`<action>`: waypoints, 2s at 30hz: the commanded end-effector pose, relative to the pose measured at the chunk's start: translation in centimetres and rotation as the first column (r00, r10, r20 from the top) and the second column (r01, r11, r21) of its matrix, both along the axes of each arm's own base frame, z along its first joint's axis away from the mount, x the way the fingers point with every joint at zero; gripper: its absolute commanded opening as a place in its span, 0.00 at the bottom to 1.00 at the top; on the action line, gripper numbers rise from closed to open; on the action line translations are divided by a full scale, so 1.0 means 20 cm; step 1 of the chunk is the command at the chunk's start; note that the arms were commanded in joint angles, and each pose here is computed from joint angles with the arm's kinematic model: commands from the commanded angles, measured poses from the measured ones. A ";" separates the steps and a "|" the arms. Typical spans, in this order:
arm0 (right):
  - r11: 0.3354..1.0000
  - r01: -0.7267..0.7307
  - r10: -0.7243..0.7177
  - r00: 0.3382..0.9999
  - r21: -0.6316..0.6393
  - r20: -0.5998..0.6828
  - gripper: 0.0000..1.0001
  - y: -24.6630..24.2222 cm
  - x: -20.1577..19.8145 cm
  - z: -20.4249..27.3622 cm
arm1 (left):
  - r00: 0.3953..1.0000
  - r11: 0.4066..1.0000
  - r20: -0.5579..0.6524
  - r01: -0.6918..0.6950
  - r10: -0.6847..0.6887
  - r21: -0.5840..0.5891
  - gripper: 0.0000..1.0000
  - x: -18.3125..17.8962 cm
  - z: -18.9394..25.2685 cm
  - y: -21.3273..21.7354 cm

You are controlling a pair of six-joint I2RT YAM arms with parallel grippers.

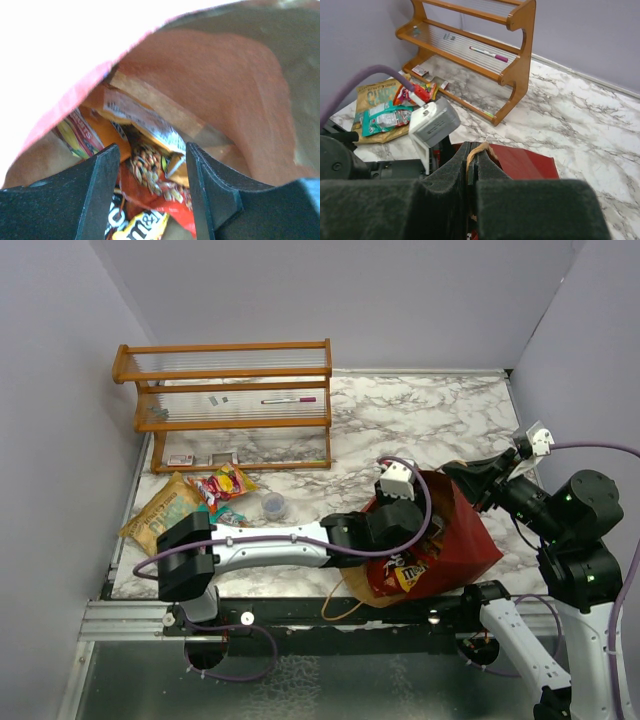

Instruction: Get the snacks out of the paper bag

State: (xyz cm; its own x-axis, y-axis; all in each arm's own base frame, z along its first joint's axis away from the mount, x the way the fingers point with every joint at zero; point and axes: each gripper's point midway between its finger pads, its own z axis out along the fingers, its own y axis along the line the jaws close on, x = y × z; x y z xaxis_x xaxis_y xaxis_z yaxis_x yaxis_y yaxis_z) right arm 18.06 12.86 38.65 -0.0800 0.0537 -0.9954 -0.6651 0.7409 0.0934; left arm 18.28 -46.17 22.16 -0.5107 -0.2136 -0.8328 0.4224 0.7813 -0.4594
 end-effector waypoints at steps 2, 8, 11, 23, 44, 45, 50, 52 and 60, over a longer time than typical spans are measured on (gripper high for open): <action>1.000 0.007 -0.008 0.996 0.018 0.085 0.02 -0.01 -0.04 0.13 | 0.998 0.998 0.015 -0.055 0.055 0.039 0.56 0.11 -0.03 -0.05; 1.000 0.014 -0.015 0.995 0.012 0.094 0.02 -0.02 -0.05 0.15 | 0.990 0.988 -0.052 -0.129 0.134 0.084 0.56 0.14 -0.10 -0.06; 1.000 0.014 -0.015 0.995 0.012 0.099 0.02 -0.02 -0.06 0.15 | 0.979 0.974 -0.070 -0.182 0.192 0.137 0.59 0.15 -0.16 -0.03; 1.000 0.005 -0.007 0.994 0.019 0.110 0.02 -0.02 -0.08 0.18 | 0.971 0.962 -0.087 -0.203 0.221 0.180 0.58 0.26 -0.25 -0.07; 0.986 0.156 -0.160 0.985 0.065 0.059 0.02 -0.12 -0.02 0.11 | 0.999 0.999 -0.044 -0.022 0.020 -0.045 0.00 0.11 0.31 0.07; 0.981 0.179 -0.183 0.982 0.073 0.052 0.02 -0.13 -0.01 0.11 | 0.999 0.997 -0.035 0.007 -0.009 -0.075 0.00 0.09 0.35 0.08; 0.963 0.237 -0.242 0.970 0.128 0.025 0.02 -0.17 0.01 0.12 | 0.989 0.969 0.036 0.147 -0.142 -0.198 0.00 -0.02 0.62 0.12; 0.964 0.226 -0.231 0.973 0.140 0.021 0.02 -0.16 0.02 0.12 | 0.978 0.950 0.071 0.205 -0.194 -0.234 0.00 -0.06 0.73 0.13; 0.959 0.238 -0.240 0.971 0.152 -0.007 0.02 -0.16 0.05 0.09 | 0.916 0.873 0.229 0.389 -0.330 -0.295 0.00 -0.22 1.12 0.22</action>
